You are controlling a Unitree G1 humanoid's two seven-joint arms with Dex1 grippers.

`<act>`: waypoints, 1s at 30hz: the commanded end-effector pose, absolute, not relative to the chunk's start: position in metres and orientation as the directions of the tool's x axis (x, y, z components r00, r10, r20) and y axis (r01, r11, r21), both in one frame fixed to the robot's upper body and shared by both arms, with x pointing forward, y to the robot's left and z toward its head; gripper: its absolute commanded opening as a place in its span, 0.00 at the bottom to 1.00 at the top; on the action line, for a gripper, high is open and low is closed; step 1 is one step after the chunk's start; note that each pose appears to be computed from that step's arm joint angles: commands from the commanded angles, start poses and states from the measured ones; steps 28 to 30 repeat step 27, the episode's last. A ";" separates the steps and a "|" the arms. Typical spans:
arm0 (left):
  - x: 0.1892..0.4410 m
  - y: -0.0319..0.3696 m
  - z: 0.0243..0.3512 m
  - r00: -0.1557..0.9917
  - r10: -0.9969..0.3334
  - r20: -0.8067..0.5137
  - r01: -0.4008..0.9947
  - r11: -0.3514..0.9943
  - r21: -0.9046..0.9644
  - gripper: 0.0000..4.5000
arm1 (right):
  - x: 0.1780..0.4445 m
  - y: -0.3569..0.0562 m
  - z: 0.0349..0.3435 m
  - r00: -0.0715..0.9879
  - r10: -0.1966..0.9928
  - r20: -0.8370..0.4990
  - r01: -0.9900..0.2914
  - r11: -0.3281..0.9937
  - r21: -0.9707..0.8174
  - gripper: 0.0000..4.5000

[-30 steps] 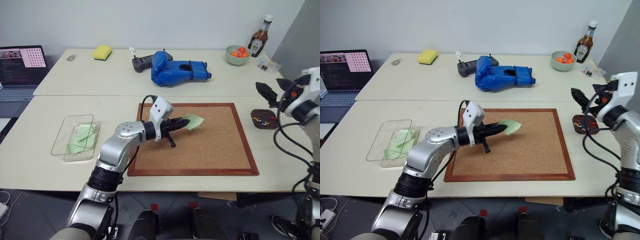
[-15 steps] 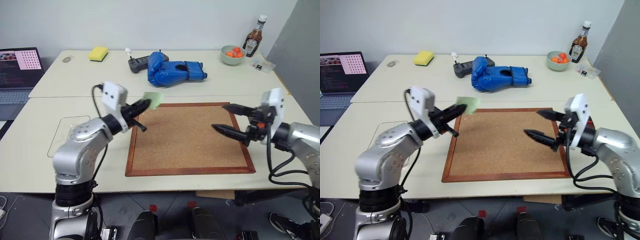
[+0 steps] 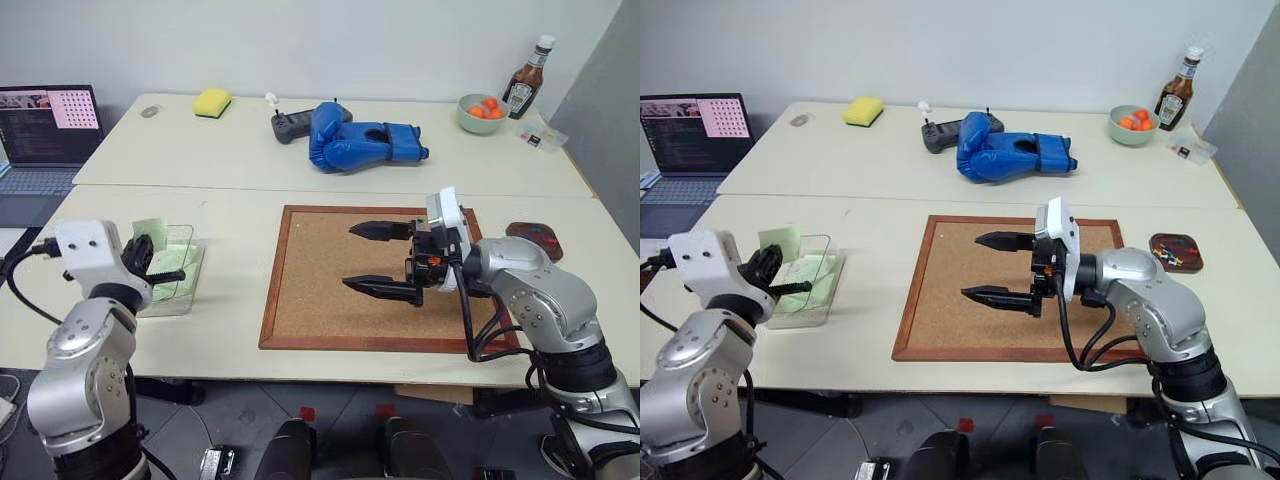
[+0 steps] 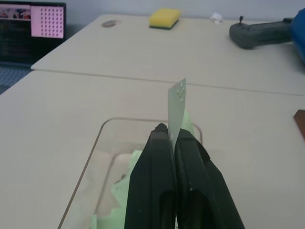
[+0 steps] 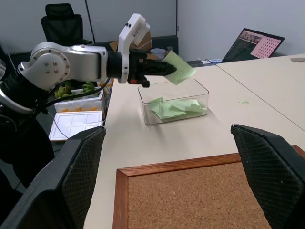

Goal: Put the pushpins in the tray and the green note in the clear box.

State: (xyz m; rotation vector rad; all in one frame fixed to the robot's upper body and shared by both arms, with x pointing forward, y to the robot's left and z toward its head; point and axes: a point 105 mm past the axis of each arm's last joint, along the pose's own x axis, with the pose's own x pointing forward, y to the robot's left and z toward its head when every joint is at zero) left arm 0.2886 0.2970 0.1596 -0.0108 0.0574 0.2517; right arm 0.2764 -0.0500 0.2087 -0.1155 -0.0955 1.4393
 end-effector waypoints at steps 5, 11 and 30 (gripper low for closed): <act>0.281 0.307 0.169 0.952 0.306 0.007 -0.306 0.952 0.006 0.36 | 0.275 -0.052 0.215 0.153 0.988 0.020 -0.975 0.154 -0.161 1.00; 0.288 0.302 0.170 0.968 0.250 0.006 -0.250 0.968 0.010 0.64 | 0.282 -0.058 0.213 0.244 0.969 0.034 -0.957 0.246 -0.151 1.00; 0.302 0.195 0.169 0.989 -0.134 0.070 0.130 0.990 0.062 0.89 | 0.323 -0.148 0.187 0.923 0.377 0.073 -0.366 0.922 -0.124 1.00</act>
